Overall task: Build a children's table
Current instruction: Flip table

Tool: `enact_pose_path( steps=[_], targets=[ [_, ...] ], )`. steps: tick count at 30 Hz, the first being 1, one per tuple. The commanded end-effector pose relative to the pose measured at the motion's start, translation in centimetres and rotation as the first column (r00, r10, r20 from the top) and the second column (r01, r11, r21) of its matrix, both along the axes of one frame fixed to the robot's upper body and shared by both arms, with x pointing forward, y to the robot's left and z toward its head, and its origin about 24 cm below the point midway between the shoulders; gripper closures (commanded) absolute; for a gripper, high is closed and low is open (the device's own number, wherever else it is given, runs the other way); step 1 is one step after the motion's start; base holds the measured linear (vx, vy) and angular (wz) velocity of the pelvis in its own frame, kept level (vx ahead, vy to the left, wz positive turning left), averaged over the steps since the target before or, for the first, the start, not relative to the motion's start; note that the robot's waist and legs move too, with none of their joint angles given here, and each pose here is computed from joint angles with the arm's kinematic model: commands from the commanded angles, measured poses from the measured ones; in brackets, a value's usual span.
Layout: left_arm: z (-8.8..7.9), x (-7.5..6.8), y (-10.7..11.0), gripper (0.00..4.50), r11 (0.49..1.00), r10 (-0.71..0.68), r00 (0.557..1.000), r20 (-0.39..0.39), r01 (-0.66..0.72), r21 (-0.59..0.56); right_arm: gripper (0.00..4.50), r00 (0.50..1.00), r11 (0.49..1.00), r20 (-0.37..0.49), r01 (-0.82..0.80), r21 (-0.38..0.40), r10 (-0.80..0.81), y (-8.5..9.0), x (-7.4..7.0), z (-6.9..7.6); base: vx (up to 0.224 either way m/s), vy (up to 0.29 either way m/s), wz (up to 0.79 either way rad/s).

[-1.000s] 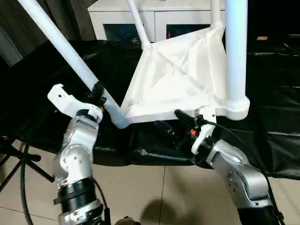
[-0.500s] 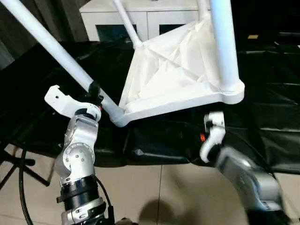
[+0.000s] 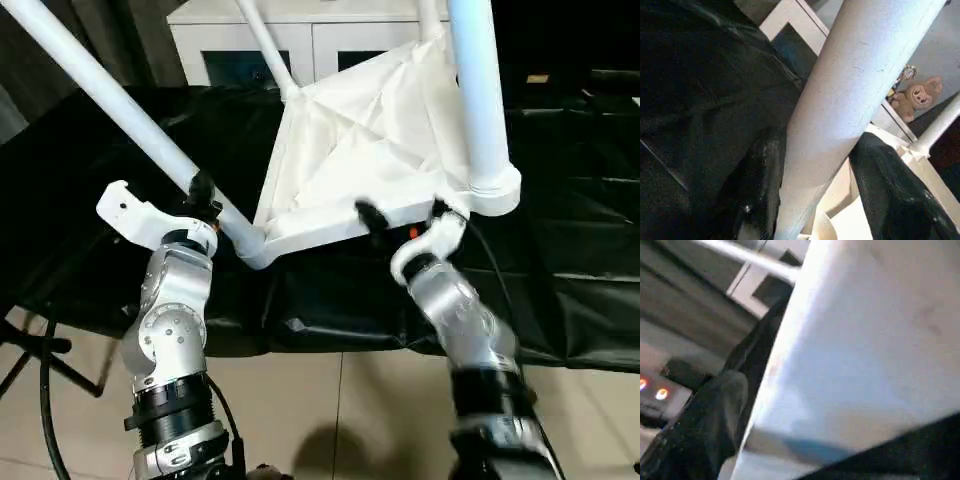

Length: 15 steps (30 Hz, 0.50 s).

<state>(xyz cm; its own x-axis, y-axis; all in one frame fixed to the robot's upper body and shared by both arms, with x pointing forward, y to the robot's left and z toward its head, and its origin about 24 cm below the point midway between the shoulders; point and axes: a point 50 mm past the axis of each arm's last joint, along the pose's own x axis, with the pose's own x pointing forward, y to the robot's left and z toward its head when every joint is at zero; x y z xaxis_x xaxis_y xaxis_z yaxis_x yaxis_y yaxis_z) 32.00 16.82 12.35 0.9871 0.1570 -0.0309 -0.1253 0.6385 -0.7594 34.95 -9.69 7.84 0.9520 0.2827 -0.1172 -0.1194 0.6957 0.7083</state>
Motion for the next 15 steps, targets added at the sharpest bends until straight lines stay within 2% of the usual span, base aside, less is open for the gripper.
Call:
enact_pose_path(
  steps=[1,6,9,10,15],
  targets=[
    [1.1,-0.3,-0.7,2.59,0.998,-0.020,0.997,0.077,0.025,-0.062,0.00,0.998,0.998,-0.020,0.065,0.002,-0.065,0.2,1.2,0.4,0.000,0.000,0.00],
    [1.2,-0.4,-1.3,2.59,0.997,-0.046,0.996,0.081,0.051,-0.055,0.00,0.993,0.993,-0.029,0.115,-0.008,-0.115,0.1,2.3,0.6,0.000,0.000,0.00],
    [1.2,-0.5,-1.6,2.59,0.996,-0.066,0.994,0.090,0.071,-0.052,0.00,0.989,0.990,-0.036,0.143,0.017,-0.142,-0.2,2.7,0.7,0.000,0.000,0.00],
    [1.3,-0.6,-1.6,2.59,0.996,-0.072,0.993,0.093,0.077,-0.051,0.17,0.988,0.989,-0.033,0.150,0.009,-0.150,-0.3,2.9,0.7,0.000,0.000,0.00],
    [1.3,-0.7,-1.8,2.59,0.995,-0.087,0.992,0.095,0.092,-0.044,0.37,0.987,0.987,-0.034,0.156,0.033,-0.155,-0.6,3.3,0.8,0.000,0.000,0.00]
  ],
)
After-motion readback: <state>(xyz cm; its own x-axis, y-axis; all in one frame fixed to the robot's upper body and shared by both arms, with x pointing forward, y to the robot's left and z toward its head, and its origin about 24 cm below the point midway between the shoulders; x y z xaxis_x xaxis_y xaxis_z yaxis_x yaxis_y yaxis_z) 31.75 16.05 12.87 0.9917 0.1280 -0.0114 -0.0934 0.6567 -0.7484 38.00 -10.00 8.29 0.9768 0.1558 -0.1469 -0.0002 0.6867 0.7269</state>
